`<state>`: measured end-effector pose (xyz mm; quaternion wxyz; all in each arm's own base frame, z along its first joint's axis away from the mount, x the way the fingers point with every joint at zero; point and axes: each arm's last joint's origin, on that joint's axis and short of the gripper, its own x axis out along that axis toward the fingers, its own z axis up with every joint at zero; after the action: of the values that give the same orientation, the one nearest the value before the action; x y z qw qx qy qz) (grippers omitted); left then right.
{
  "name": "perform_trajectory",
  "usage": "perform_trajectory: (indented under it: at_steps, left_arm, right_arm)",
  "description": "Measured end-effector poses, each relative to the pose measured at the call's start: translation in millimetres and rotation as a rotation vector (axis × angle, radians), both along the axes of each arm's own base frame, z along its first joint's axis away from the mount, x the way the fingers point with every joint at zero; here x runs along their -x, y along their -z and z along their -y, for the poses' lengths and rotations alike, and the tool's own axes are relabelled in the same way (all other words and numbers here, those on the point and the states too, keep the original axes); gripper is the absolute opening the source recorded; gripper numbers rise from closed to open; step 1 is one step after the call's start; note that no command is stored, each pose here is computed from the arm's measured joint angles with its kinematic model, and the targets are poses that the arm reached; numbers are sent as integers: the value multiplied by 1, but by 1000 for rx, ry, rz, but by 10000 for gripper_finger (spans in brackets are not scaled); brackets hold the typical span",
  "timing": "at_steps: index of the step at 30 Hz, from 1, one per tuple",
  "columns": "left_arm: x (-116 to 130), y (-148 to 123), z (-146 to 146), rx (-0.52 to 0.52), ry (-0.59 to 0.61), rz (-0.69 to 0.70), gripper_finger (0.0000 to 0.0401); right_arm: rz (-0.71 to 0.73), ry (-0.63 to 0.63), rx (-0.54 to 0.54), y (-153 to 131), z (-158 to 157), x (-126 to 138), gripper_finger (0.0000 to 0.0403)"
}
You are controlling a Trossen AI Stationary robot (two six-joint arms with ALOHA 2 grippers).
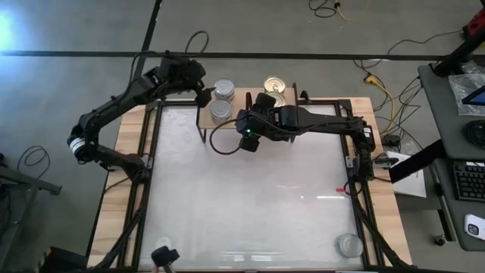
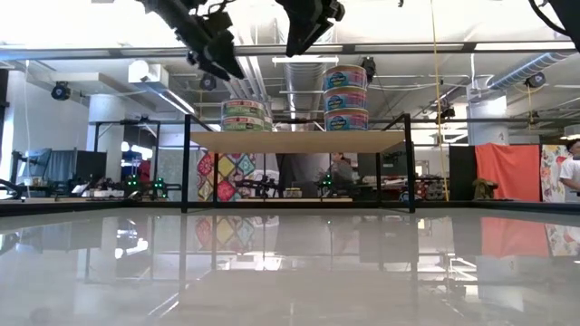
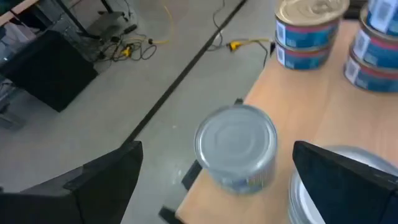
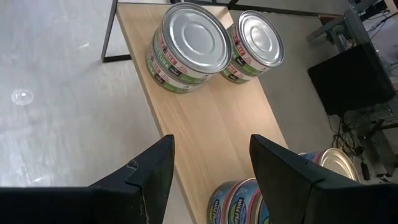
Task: Stack canned seafood by type on shelf
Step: Adjust the green tuna cans on the shelf
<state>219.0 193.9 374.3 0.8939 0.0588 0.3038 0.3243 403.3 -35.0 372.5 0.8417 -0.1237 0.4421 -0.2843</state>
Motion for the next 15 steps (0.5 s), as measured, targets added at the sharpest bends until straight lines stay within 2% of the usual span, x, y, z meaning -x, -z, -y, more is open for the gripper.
perform_trajectory:
  at_steps: [7, 12, 15]
  left_arm:
    - [-25, 25, -24, 34, -16, -23, 398]
    - [-45, 29, -42, 56, -16, -48, 398]
    - [-54, 35, -50, 127, -28, -104, 398]
  right_arm:
    - [7, 9, -9, 2, -2, 0, 201]
    - [1, 4, -10, 3, -4, 0, 201]
    - [-5, 10, -15, 4, -5, 0, 201]
